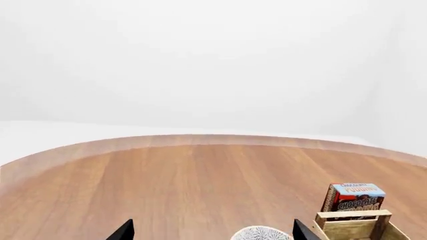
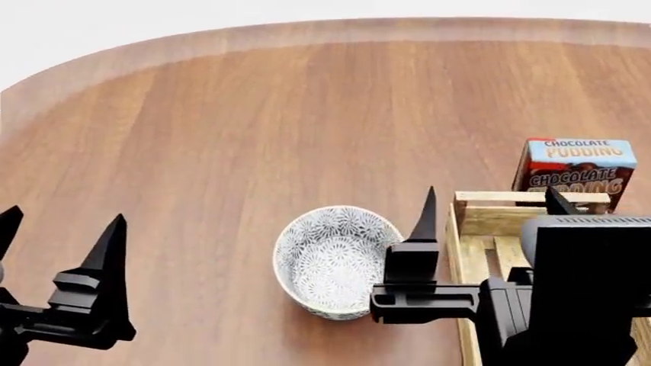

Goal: Pick up the bowl on the left and put it in the tray.

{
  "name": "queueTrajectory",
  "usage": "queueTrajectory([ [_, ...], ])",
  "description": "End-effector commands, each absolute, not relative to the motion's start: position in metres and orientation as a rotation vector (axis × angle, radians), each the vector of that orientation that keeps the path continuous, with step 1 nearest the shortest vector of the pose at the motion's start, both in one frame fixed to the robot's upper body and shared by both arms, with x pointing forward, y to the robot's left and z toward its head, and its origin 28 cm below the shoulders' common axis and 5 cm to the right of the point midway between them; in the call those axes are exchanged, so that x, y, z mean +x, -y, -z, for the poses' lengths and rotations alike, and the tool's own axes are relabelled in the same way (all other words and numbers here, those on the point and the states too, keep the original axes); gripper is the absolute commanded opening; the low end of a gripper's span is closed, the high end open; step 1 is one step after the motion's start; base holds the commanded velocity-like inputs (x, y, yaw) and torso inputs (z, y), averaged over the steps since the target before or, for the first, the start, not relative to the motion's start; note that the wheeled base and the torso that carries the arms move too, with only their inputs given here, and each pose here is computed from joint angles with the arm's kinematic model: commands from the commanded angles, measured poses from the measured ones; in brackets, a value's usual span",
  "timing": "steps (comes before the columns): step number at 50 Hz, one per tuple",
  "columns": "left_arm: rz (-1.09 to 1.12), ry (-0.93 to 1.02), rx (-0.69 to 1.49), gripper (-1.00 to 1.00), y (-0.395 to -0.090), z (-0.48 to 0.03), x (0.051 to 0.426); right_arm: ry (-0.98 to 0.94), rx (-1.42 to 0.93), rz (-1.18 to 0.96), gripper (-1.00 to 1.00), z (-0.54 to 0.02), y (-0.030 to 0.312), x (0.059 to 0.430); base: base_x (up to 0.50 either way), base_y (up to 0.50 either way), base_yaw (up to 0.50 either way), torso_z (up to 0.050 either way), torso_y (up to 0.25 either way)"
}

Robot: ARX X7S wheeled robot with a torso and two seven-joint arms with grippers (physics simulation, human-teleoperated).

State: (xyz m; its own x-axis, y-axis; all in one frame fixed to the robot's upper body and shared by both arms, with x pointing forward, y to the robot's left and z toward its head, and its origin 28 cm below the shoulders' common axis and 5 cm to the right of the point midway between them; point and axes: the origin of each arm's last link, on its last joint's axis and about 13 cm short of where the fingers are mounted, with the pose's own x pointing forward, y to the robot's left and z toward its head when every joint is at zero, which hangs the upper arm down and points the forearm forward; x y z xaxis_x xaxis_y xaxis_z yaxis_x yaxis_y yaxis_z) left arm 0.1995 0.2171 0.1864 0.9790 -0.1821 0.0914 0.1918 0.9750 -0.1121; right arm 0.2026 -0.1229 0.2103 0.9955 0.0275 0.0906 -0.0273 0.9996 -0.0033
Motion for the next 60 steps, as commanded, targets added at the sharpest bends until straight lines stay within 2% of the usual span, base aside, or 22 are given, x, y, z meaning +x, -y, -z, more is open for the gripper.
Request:
queueTrajectory([
  [1, 0.186, 0.087, -0.119, 1.00, -0.217, -0.185, 0.199, 0.092, 0.002, -0.025, 1.00, -0.209, 0.123, 0.202, 0.00, 0.00, 0.00, 0.000, -0.250],
  [50, 0.177, 0.085, -0.119, 1.00, -0.217, -0.182, 0.199, 0.089, -0.002, -0.027, 1.00, -0.204, 0.125, 0.204, 0.00, 0.00, 0.00, 0.000, -0.250],
  [60, 0.160, 0.065, -0.109, 1.00, -0.217, -0.180, 0.200, 0.147, -0.266, -0.151, 1.00, -0.209, 0.120, 0.218, 0.00, 0.00, 0.00, 0.000, -0.066],
])
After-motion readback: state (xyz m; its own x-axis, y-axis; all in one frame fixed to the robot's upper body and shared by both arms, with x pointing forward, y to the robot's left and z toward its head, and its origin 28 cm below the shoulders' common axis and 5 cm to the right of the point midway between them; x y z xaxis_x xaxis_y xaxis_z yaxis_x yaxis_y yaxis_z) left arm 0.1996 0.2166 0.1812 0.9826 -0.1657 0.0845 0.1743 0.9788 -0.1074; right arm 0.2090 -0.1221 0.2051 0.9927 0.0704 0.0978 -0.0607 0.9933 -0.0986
